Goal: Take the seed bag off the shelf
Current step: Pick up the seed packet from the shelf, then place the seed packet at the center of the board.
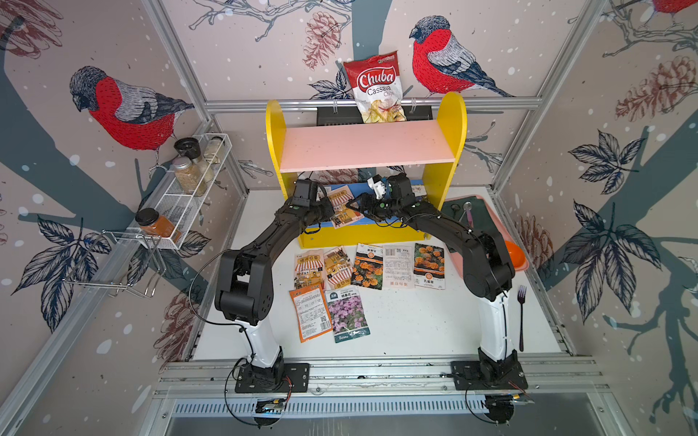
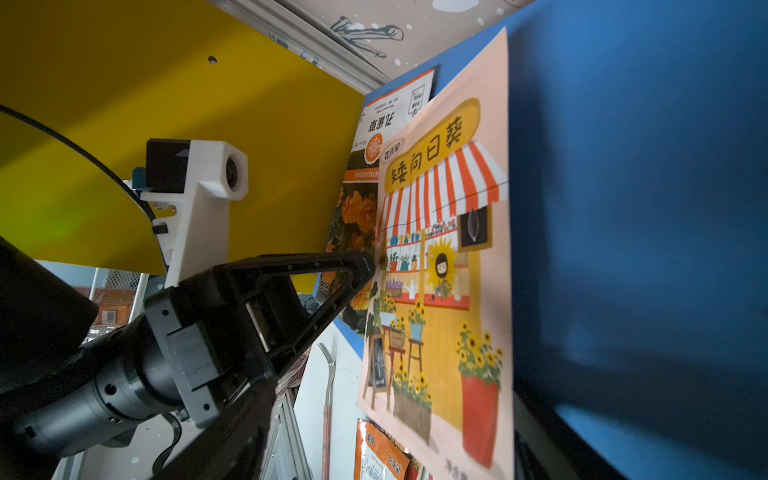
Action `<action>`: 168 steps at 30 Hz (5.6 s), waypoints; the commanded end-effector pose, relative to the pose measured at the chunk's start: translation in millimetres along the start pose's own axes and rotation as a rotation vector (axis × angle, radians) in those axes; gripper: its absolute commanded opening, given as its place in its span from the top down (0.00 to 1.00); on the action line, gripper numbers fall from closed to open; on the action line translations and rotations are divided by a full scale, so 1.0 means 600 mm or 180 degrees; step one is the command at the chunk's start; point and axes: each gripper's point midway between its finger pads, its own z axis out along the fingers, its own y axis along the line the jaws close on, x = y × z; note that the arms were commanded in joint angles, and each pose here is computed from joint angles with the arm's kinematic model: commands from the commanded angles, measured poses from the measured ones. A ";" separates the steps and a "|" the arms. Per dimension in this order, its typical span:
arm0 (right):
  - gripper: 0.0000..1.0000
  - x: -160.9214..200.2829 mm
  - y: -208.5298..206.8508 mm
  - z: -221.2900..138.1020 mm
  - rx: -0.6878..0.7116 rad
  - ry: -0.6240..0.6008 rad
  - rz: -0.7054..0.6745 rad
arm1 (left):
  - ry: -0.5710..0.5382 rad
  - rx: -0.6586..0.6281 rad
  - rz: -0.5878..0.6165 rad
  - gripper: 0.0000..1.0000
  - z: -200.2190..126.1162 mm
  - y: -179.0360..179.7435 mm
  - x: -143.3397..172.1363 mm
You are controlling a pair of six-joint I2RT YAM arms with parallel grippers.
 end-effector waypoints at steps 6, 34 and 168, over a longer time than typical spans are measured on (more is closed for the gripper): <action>0.16 0.042 -0.032 0.012 0.0063 0.0421 0.0250 | 0.0219 -0.0115 0.0014 0.77 0.002 0.017 0.031; 1.00 0.017 -0.046 0.010 0.0082 0.0141 0.0305 | 0.0094 0.0075 0.0092 0.65 -0.017 -0.013 0.011; 0.00 0.341 -0.097 -0.417 0.1841 -0.1280 0.0086 | 0.0053 0.1312 0.0497 0.03 -0.241 -0.124 0.146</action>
